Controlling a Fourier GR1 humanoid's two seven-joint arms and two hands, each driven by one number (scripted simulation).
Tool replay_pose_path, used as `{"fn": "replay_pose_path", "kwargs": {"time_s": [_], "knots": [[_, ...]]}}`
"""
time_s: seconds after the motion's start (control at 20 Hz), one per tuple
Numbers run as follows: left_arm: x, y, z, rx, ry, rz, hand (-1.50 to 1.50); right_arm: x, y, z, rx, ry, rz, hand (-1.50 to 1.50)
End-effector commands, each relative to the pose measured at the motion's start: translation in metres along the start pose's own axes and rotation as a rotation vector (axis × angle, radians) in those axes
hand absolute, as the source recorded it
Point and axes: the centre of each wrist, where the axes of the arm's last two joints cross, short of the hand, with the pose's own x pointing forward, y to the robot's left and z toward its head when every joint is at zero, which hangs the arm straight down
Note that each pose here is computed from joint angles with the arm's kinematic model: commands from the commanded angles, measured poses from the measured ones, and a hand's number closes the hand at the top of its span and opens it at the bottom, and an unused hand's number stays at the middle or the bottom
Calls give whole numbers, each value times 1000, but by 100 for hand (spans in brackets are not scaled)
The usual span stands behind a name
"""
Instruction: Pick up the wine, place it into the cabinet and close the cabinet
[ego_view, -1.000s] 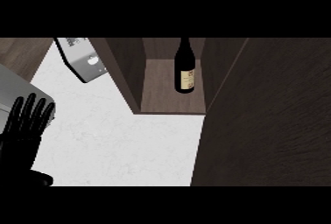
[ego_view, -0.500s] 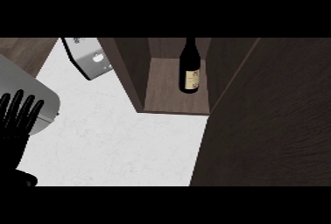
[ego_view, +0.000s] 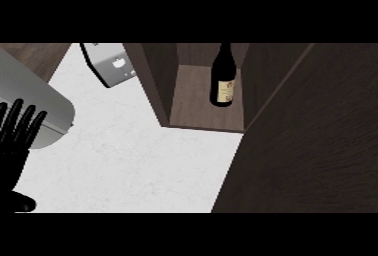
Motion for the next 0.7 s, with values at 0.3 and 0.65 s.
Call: {"fn": "replay_pose_path", "kwargs": {"time_s": [0.3,0.65], "knots": [[0,16,-3,45,4,-10,-150,25,45,-120,63,-46,-192,150],[3,34,2,64,9,-7,-150,42,39,-206,29,13,-220,150]]}}
